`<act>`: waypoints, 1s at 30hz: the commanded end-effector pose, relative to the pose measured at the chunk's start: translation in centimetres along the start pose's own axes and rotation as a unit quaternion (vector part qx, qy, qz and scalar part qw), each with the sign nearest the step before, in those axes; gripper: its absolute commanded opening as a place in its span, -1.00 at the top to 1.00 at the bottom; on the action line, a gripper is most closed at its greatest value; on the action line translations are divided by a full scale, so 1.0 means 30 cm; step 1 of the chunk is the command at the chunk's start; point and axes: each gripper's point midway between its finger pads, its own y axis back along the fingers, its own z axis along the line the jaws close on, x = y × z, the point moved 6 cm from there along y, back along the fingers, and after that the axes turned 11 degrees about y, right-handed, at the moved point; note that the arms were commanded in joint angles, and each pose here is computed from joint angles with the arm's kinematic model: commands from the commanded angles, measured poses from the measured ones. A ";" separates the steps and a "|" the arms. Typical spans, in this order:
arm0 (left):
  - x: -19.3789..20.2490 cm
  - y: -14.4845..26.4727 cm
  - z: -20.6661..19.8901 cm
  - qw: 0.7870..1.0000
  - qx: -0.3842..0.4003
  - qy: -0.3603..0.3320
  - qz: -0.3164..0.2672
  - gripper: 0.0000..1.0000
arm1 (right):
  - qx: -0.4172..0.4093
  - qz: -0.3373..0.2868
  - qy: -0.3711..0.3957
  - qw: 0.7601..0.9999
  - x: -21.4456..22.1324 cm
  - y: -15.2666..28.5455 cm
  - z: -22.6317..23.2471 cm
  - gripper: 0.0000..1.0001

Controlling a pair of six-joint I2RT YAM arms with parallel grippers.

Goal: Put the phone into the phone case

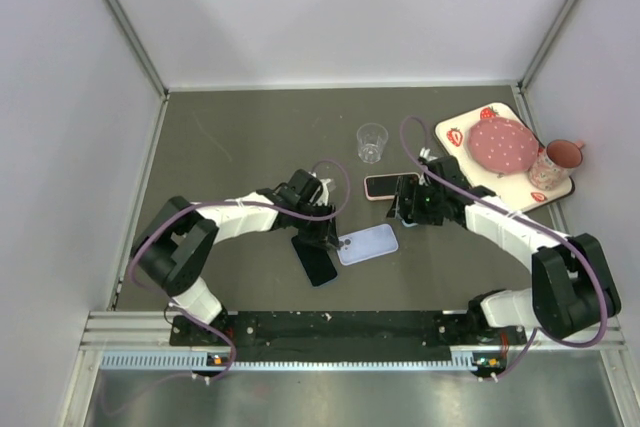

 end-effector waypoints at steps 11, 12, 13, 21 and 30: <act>-0.074 -0.068 0.020 0.996 -0.073 -0.039 -0.036 0.43 | 0.000 0.008 0.023 1.000 0.000 -0.011 0.002 -0.59; -0.080 -0.069 0.023 0.995 -0.079 -0.040 -0.038 0.52 | 0.000 0.008 0.022 1.000 -0.001 -0.012 0.002 -0.59; -0.087 -0.070 0.021 0.995 -0.081 -0.043 -0.040 0.59 | -0.001 0.008 0.022 1.000 -0.002 -0.012 0.004 -0.59; -0.152 -0.110 0.001 0.993 -0.100 -0.049 -0.046 1.00 | 0.002 0.012 0.025 1.000 -0.006 -0.018 0.001 -0.59; -0.233 -0.030 -0.001 0.972 -0.171 -0.126 -0.096 1.00 | 0.009 0.005 0.027 1.000 -0.027 -0.016 -0.001 -0.59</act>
